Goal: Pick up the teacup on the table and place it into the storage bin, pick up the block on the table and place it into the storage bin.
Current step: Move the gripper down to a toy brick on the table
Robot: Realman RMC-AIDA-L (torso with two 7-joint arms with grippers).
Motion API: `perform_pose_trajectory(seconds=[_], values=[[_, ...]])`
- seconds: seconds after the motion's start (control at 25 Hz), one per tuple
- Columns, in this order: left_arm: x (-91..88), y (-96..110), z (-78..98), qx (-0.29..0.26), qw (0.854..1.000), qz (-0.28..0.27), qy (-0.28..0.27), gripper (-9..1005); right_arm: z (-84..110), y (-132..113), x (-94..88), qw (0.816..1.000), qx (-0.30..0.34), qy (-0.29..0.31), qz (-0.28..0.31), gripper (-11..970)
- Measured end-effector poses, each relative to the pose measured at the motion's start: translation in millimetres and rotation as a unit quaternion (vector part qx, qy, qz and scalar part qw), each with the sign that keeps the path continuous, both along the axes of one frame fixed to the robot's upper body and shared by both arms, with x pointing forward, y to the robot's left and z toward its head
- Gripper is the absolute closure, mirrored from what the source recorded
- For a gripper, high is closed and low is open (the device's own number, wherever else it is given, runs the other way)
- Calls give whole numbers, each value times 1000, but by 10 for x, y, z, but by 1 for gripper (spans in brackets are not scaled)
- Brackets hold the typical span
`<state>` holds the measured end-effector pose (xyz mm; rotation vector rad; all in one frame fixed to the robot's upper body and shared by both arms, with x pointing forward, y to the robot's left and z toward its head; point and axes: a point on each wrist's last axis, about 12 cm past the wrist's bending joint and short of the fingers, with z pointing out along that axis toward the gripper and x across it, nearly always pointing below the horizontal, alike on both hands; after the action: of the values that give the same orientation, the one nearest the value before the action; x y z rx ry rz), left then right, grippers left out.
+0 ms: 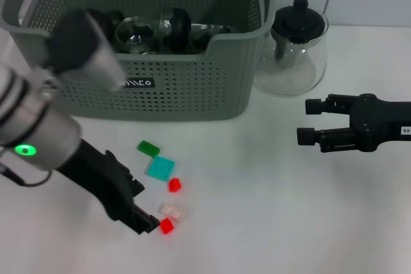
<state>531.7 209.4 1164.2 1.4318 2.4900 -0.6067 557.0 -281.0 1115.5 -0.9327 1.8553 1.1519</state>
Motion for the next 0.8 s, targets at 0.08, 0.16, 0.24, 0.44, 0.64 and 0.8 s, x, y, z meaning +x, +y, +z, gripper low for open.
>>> perform_pose_trajectory(seconds=[0.08,0.16,0.24,0.44,0.64,0.8], values=[[30,-116,-60,19,1000,21,3,254,-3,5,-1,1000,1,0,0,14],[61,-232,-110,31,998,48,10,256,-5,9,-2,1000,1,1,0,14],[106,-332,-176,43,995,83,26,258,-5,10,-2,1000,2,1,0,14],[163,-432,-255,64,988,132,50,262,3,10,0,1000,2,-1,0,14],[179,-502,-266,69,982,166,51,265,11,24,15,1000,-1,-6,3,14],[171,-556,-326,84,979,179,48,268,14,32,19,1000,-3,-11,6,14]])
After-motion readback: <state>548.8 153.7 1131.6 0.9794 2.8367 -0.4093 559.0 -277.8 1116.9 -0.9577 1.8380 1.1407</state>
